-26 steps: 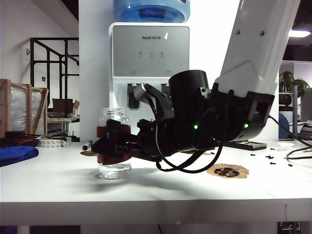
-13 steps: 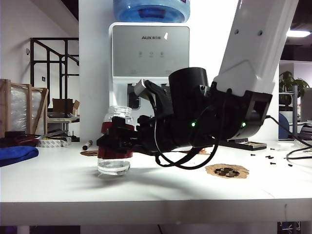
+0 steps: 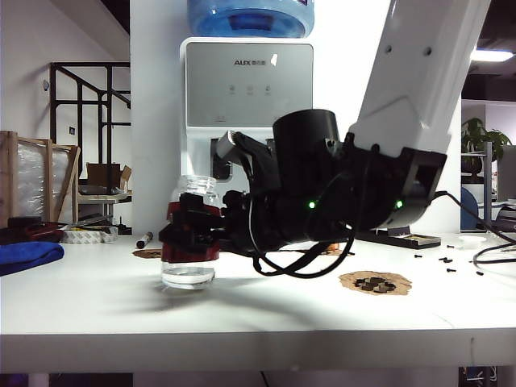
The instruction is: Pick up the water bottle with two loops of red belts, then reach the front water dispenser and gently press the gray-black baffle horizontally to get a little water.
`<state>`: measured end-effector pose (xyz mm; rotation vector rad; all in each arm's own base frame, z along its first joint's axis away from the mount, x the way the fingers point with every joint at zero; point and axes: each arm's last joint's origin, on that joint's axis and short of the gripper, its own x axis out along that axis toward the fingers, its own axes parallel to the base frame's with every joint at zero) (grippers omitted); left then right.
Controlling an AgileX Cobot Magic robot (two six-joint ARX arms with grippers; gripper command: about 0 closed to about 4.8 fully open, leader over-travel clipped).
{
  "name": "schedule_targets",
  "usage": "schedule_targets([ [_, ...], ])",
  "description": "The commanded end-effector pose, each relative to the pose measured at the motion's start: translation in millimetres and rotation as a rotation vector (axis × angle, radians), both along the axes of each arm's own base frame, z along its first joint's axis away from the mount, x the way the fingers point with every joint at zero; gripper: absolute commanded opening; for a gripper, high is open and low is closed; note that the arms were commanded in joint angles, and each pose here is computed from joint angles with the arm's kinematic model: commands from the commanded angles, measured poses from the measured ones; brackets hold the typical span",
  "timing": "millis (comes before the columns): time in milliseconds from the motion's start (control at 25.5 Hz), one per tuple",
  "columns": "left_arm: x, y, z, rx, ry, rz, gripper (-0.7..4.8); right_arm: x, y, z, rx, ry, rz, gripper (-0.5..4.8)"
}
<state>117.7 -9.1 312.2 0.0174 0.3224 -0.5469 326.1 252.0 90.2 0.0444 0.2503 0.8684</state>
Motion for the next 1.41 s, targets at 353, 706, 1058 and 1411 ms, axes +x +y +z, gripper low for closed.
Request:
schedule_targets([
  [353,-0.7,-0.3,3.0,0.002,-0.015,-0.008,-0.04,7.2,-13.5,47.8,-0.169,-0.209,-0.469,-0.04],
  [706,-0.7,-0.3,3.0,0.002,-0.015,-0.008,-0.04,34.8,-27.1,66.0,-0.173,-0.232,-0.606,-0.04],
  [1058,-0.6,-0.2,2.9,0.003,-0.015,-0.005,-0.04,76.0,-40.2,72.5,-0.136,-0.187,-0.599,-0.04],
  [1411,-0.7,-0.2,2.9,0.003,-0.016,-0.005,-0.04,111.6,-39.3,65.6,-0.112,-0.185,-0.580,-0.04],
])
